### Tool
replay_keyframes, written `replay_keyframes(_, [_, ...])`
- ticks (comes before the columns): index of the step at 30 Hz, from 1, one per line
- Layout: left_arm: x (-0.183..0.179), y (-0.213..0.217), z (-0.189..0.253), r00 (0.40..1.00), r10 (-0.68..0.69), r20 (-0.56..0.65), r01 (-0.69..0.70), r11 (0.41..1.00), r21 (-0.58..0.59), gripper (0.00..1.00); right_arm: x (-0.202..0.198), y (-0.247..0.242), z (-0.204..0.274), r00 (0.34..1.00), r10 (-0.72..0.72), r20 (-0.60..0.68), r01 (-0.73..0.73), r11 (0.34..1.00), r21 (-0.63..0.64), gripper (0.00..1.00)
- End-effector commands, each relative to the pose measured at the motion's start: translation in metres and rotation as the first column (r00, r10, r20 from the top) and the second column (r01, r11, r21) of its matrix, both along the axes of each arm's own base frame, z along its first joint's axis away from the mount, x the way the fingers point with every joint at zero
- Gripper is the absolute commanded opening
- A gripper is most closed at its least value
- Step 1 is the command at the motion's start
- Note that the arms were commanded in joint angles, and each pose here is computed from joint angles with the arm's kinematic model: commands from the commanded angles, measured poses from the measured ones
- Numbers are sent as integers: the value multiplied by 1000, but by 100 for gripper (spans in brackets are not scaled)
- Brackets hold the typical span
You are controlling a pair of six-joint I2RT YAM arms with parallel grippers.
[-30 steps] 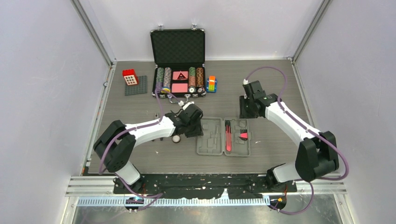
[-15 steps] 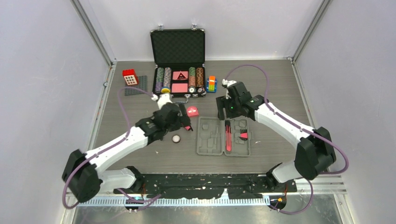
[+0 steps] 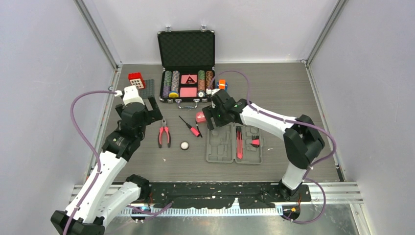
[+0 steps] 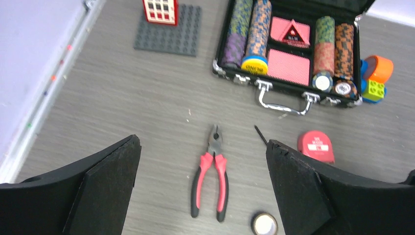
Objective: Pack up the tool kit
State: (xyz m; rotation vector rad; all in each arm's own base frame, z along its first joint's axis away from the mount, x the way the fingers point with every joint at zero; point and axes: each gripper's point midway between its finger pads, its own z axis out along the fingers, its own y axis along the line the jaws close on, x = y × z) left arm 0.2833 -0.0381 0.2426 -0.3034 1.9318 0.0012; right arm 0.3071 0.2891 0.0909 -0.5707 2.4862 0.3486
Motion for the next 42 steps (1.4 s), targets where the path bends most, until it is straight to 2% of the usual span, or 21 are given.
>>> replay_keyframes(1, [12,18,18,995,34,93,-45,992,120,100,24,34,10,997,-34,73,31,999,37,85])
replay_keyframes(4, [9,16,6,998,13,59,-20,992,123,100,38,46,5,994,-63,93,62,998,20,85])
replay_keyframes(11, [9,22,7,997,31,69,-42,987,155,100,65,68,-6,987,-110,115,110,994,11,86])
replay_keyframes(18, [11,23,5,997,32,66,-43,984,172,99,77,75,-39,982,-163,100,168,985,-42,85])
replay_keyframes(22, [11,24,4,997,35,63,-46,982,182,100,79,80,-47,982,-157,101,163,985,-58,78])
replay_keyframes(24, [11,24,4,997,34,62,-45,982,183,100,80,82,-46,984,-147,101,154,986,-61,70])
replay_keyframes(25, [11,23,4,998,31,62,-42,982,182,100,81,85,-42,985,-135,105,141,988,-54,67])
replay_keyframes(30, [13,17,3,998,0,60,-10,985,171,100,82,90,-12,986,-87,143,91,996,-24,39])
replay_keyframes(32, [13,13,2,998,-23,56,13,987,162,100,82,89,8,983,-60,173,63,998,-9,34])
replay_keyframes(37, [12,-3,3,994,-96,51,90,991,103,100,70,85,83,956,63,288,-78,996,40,30])
replay_keyframes(42, [5,-31,19,970,-230,83,229,973,13,100,34,67,141,900,241,364,-268,963,27,29])
